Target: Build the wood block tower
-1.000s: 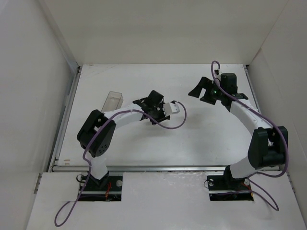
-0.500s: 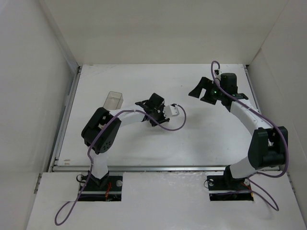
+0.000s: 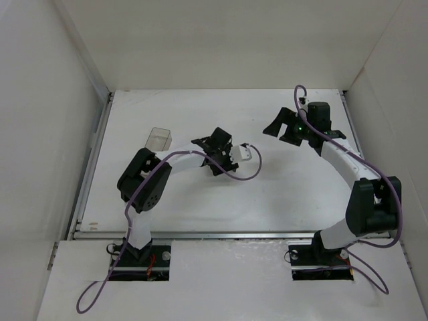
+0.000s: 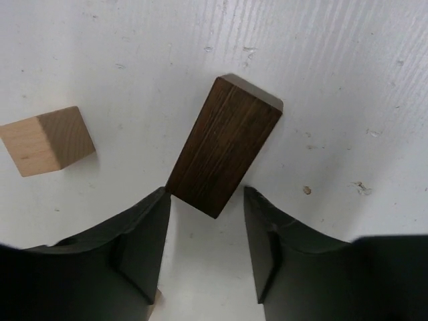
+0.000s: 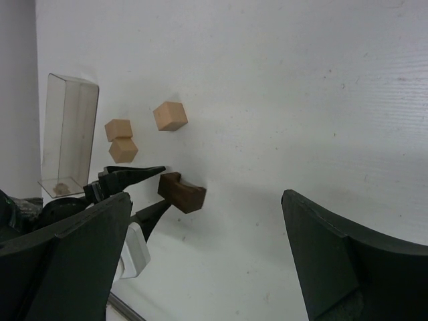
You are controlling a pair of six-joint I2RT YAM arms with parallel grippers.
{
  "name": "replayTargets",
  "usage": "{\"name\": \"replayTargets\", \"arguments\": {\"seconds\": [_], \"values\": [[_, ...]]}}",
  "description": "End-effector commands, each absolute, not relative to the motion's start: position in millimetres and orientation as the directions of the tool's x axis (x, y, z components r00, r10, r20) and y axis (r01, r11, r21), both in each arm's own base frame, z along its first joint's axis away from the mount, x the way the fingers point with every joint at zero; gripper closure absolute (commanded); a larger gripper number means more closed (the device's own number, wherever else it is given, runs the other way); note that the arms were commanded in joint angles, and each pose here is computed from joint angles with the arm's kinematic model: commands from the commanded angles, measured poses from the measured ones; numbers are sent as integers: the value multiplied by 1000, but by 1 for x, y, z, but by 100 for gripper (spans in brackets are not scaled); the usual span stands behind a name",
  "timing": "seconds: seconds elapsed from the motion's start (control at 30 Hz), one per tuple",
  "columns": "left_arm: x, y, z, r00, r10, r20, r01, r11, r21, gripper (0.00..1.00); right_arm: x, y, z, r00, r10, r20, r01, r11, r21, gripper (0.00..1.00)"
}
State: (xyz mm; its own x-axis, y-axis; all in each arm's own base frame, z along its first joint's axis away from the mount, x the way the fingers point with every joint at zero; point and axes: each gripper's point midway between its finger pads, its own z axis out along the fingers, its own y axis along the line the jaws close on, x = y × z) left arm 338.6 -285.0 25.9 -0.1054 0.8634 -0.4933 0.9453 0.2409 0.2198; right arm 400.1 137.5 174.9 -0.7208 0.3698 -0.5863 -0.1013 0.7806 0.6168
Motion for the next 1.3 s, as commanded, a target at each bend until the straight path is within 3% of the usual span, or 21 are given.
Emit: {"name": "replayTargets", "arguments": {"seconds": [0.0, 0.07, 0.13, 0.53, 0.63, 0.8, 1.0, 1.27], "values": [[334, -276, 24, -112, 895, -432, 953, 220, 210, 53, 398, 138, 183, -702, 357, -616, -128, 787, 604, 0], [336, -274, 26, -114, 898, -425, 950, 224, 218, 44, 398, 138, 183, -702, 357, -616, -128, 787, 604, 0], [336, -274, 26, -114, 898, -425, 950, 224, 218, 43, 398, 138, 183, -702, 357, -616, -128, 787, 604, 0], [329, -275, 46, -142, 891, -432, 954, 239, 181, 45, 394, 141, 179, -726, 343, -597, -131, 783, 609, 0], [333, -262, 75, -167, 858, -485, 941, 286, 181, 45, 390, 127, 161, -746, 357, -562, -29, 826, 563, 0], [344, -226, 121, -284, 755, -591, 863, 470, 186, 46, 363, 136, 120, -813, 257, -523, 8, 902, 431, 1], [379, -151, 140, -526, 524, -670, 610, 781, 132, 46, 333, 182, 71, -893, 76, -443, -71, 949, 306, 1], [388, -126, 121, -634, 392, -667, 454, 887, 90, 49, 338, 228, 50, -900, -48, -433, -145, 970, 194, 1]]}}
